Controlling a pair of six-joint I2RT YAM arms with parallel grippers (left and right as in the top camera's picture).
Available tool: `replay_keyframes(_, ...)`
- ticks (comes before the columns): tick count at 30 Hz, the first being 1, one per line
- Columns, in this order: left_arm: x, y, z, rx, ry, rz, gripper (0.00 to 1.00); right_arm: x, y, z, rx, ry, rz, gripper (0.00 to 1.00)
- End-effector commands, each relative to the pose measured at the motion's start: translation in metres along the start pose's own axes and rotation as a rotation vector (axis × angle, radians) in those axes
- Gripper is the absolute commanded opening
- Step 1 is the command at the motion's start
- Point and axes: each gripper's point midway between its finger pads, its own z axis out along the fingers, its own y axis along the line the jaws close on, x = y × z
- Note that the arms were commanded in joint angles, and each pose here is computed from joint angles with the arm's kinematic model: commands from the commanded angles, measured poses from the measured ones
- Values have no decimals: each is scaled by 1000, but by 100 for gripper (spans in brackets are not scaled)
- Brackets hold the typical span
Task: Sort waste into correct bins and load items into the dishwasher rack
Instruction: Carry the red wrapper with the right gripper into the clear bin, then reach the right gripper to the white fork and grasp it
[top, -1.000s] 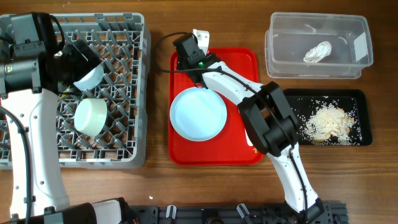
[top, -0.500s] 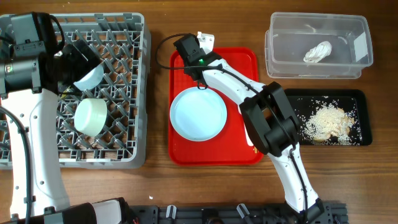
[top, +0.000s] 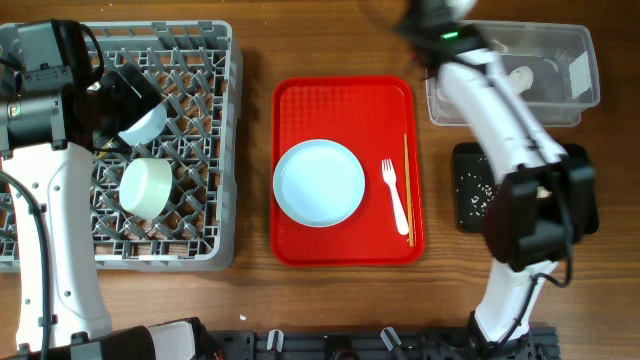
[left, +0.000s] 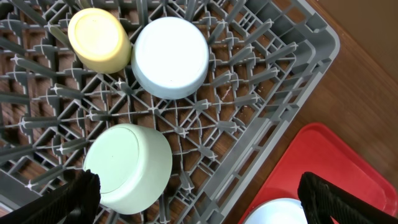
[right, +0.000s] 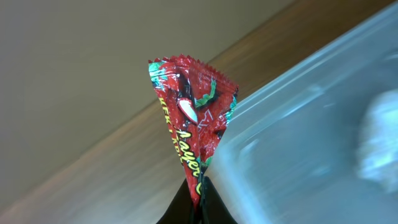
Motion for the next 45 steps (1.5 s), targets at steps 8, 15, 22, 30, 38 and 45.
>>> replay_keyframes(8, -1, 2, 1, -11, -3, -4, 100, -9, -79, 43, 52, 143, 192, 99)
replay_keyframes(15, -1, 2, 1, -11, -3, -4, 100, -14, -80, 25, 46, 158, 138, 100)
replay_keyframes(22, -1, 2, 1, -11, -3, -4, 100, -29, -84, -39, 22, 186, 20, 99)
replay_keyframes(30, -1, 2, 1, -11, -3, -4, 100, -7, -52, -150, -294, 385, -89, 99)
replay_keyframes(38, -1, 2, 1, -11, -3, -4, 100, 113, -75, -196, -215, 780, -416, 98)
replay_keyframes(45, -1, 2, 1, -11, -3, -4, 100, 194, -88, -185, -145, 889, -582, 98)
